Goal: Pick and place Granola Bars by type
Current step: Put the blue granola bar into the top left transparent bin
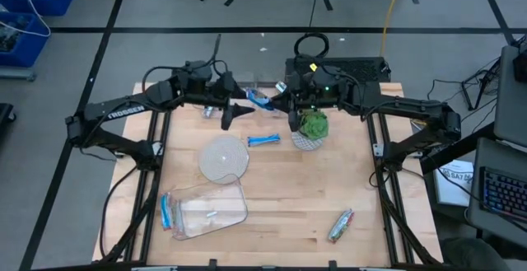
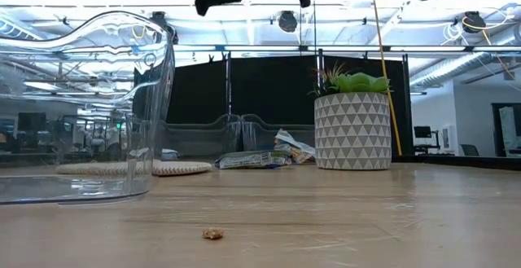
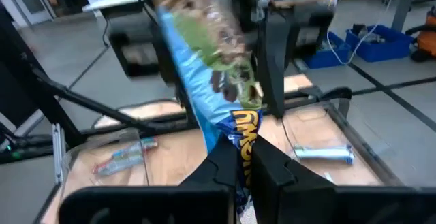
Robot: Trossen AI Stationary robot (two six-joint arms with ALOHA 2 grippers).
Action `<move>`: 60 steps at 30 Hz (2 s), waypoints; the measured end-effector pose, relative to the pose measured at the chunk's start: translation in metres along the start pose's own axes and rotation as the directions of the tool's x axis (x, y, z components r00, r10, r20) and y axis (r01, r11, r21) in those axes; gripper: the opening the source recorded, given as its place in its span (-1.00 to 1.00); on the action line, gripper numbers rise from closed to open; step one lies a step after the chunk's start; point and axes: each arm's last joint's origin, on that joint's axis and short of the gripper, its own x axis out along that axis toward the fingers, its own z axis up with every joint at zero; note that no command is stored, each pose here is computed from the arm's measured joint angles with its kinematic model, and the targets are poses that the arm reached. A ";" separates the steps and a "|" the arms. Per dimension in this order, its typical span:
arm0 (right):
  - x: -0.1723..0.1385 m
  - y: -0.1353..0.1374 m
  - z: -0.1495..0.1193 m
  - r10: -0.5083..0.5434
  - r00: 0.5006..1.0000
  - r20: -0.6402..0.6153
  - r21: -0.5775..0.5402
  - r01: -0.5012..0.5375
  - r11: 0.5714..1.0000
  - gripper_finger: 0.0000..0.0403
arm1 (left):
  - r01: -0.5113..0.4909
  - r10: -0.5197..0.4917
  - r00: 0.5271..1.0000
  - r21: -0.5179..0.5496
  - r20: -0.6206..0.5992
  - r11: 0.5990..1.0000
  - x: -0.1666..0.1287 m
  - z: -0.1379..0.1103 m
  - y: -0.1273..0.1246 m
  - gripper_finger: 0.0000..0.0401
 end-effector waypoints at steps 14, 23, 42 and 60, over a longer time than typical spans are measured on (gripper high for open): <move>0.004 -0.001 -0.004 0.004 1.000 -0.022 -0.002 -0.004 1.000 -0.97 | 0.074 -0.077 0.976 0.021 0.202 0.997 0.004 0.021 -0.025 0.09; 0.004 -0.001 -0.004 0.003 1.000 -0.021 0.001 -0.003 1.000 -0.95 | 0.057 -0.042 0.975 -0.065 0.217 0.996 0.010 0.022 -0.030 -0.09; -0.066 0.027 0.037 0.128 0.978 0.166 -0.090 -0.114 0.989 -0.16 | -0.582 0.578 0.810 0.008 0.095 0.813 -0.005 0.010 0.023 -0.80; -0.039 0.051 0.004 0.172 0.982 -0.082 -0.012 -0.174 0.985 -0.15 | -0.667 0.510 0.526 0.042 -0.681 0.744 0.066 -0.137 0.125 -0.82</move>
